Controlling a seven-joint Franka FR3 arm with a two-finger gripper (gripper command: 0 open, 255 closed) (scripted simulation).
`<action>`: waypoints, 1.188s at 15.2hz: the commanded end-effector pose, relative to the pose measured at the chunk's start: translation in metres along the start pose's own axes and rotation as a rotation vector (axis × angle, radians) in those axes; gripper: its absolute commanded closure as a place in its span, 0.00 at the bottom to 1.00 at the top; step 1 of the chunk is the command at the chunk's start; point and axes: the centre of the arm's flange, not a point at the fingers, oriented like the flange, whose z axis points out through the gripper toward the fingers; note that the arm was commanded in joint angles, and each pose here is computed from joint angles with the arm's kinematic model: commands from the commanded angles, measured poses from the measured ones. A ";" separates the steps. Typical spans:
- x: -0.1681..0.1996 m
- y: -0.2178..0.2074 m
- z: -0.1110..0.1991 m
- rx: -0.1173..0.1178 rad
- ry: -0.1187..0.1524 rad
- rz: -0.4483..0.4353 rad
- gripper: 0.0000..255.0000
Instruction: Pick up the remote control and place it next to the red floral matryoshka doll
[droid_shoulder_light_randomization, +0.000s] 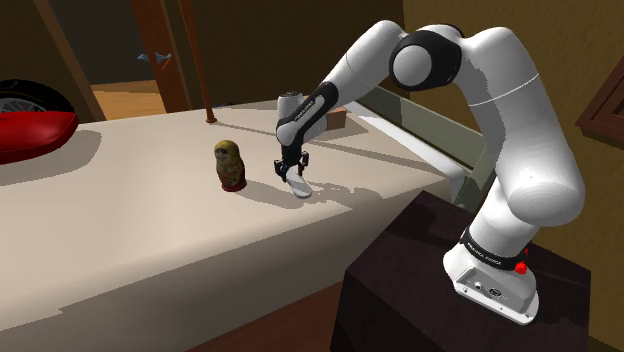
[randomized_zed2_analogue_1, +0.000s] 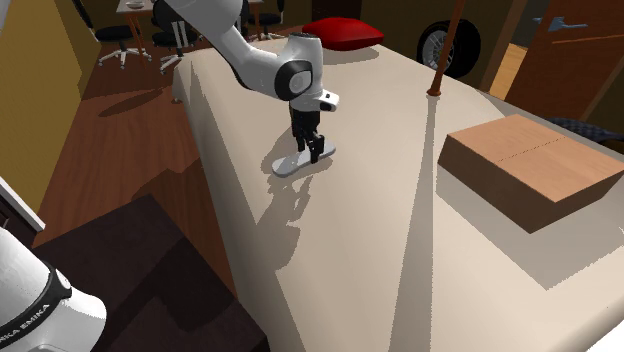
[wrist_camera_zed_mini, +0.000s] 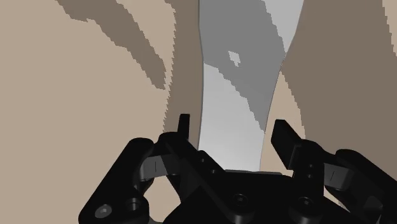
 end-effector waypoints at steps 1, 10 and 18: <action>0.000 0.000 0.002 0.000 -0.001 0.000 1.00; 0.000 0.000 0.002 0.000 -0.001 0.000 0.00; 0.000 0.000 -0.048 0.000 -0.001 0.000 0.00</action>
